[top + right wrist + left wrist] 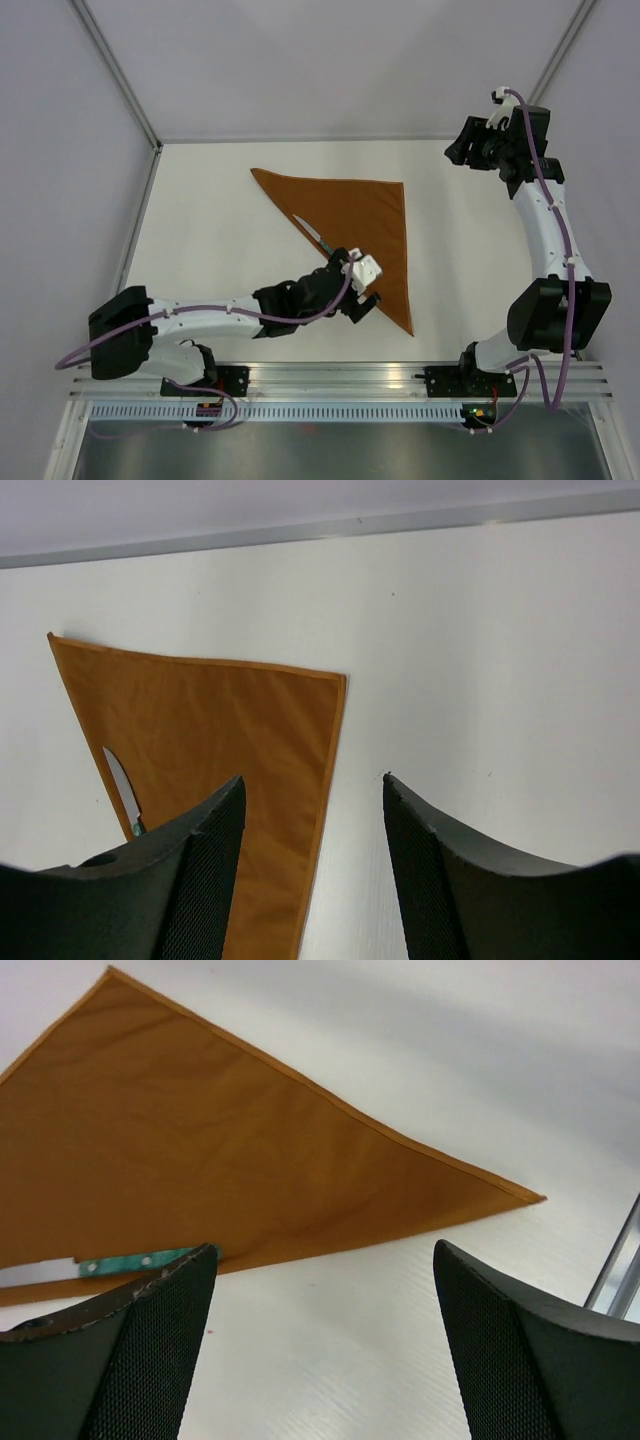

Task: Fold the napkin, place the utensils inside, and roll it up
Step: Fold the napkin at the center of the board.

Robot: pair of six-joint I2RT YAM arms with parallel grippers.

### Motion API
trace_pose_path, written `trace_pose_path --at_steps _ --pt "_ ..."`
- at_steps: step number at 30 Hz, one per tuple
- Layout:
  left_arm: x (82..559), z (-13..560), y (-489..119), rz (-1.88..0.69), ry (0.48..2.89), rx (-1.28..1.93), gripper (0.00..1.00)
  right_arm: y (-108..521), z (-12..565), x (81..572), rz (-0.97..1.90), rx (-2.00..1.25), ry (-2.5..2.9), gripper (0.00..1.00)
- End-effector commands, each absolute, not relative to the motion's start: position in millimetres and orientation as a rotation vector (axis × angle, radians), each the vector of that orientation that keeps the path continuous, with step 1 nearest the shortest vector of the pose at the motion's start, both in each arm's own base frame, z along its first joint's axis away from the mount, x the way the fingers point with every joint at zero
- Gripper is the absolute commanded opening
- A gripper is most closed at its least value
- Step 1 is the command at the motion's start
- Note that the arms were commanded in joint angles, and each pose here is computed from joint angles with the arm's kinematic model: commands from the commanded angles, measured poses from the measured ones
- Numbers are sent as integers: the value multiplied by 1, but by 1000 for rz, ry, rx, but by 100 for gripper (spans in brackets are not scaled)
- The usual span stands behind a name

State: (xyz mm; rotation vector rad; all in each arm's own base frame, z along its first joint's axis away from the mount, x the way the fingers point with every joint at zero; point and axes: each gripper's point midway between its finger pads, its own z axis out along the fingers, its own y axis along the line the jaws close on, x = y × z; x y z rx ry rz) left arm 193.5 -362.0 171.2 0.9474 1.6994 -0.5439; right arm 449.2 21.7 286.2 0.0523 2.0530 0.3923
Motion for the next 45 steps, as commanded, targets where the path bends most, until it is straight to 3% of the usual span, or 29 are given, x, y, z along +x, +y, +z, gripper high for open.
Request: trace_pose_path --at_steps 1,12,34,41,45 --pt "185 180 -390 -466 1528 972 92 30 281 443 432 42 2063 62" --pt "118 87 -451 -369 1409 1280 88 21 265 447 413 57 2098 56" --pt "98 46 -494 -351 1304 1407 81 18 260 450 409 70 2102 49" --pt "97 36 -497 -347 1304 1434 65 19 259 450 418 70 2103 47" --pt "98 33 -499 -340 1308 1428 63 19 259 450 419 69 2103 46"
